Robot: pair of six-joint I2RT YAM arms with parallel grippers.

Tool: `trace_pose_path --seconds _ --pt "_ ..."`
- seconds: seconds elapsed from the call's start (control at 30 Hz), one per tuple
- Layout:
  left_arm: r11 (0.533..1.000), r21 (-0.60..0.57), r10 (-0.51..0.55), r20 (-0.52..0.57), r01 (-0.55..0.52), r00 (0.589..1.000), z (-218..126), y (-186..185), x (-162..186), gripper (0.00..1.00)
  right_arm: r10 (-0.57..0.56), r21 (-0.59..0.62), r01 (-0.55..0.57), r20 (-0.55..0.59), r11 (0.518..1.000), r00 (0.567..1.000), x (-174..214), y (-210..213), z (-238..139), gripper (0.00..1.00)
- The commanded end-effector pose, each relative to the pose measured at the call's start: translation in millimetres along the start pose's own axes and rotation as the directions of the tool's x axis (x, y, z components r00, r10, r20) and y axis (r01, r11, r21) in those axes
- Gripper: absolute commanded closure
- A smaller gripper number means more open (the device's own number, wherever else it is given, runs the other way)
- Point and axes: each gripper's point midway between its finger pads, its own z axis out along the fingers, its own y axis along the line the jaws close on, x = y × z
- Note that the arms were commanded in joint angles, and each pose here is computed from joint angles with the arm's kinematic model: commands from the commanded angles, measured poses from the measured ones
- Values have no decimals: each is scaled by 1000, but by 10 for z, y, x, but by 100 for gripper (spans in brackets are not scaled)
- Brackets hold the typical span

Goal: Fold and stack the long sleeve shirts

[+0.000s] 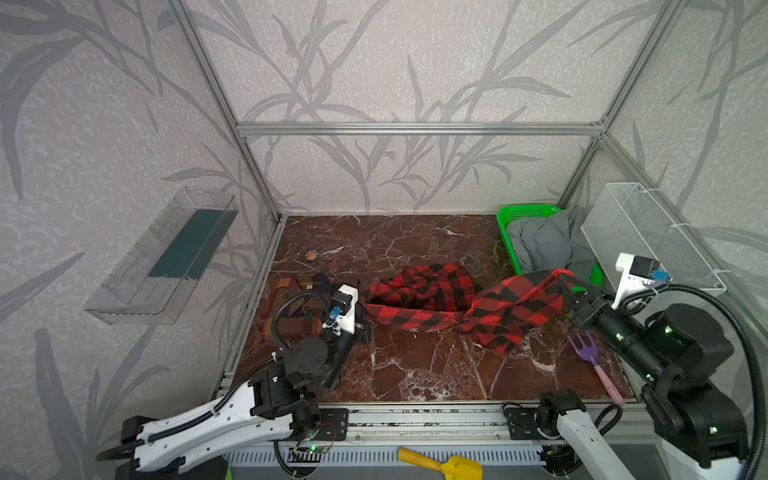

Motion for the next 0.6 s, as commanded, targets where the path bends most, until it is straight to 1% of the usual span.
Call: trace_pose_path --seconds 0.0,0.03,0.1,0.17,0.23,0.27,0.3,0.33,0.4,0.47,0.53,0.57 --pt "993 -118 -31 -203 7 979 -152 107 832 100 -22 93 34 -124 995 992 410 -265 -72 100" --pt "992 -126 -50 -217 23 975 -215 81 900 100 -17 96 32 -150 995 989 502 -293 -90 100" --pt "992 -129 -33 -218 5 975 -305 34 988 99 1 88 18 -208 996 978 717 -343 -96 100" --pt "990 -143 -48 -203 19 978 -389 37 1022 98 25 85 -3 -265 996 964 933 -399 -95 100" --pt "989 -145 -63 -210 33 976 -437 33 1086 95 48 99 -17 -318 995 947 1138 -483 -94 99" --pt "989 -144 -65 -222 33 973 -448 30 1136 91 54 106 -19 -344 994 937 1221 -514 -104 95" --pt "989 -142 -65 -238 31 969 -457 27 1185 88 57 114 -15 -373 993 926 1304 -547 -114 84" --pt "988 -150 -80 -246 44 966 -469 55 1221 85 52 125 -2 -399 992 915 1368 -584 -126 72" --pt "987 -151 -99 -247 63 964 -485 91 1228 76 46 165 28 -430 986 902 1421 -671 -148 44" --pt "990 -121 -105 -246 77 963 -495 89 1175 63 35 198 61 -451 978 892 1414 -728 -164 34" --pt "994 -69 -94 -244 79 965 -498 53 1133 56 29 216 74 -438 974 898 1344 -740 -171 31" --pt "996 -36 -92 -244 86 965 -506 32 1116 55 25 219 75 -421 973 907 1285 -727 -171 29"
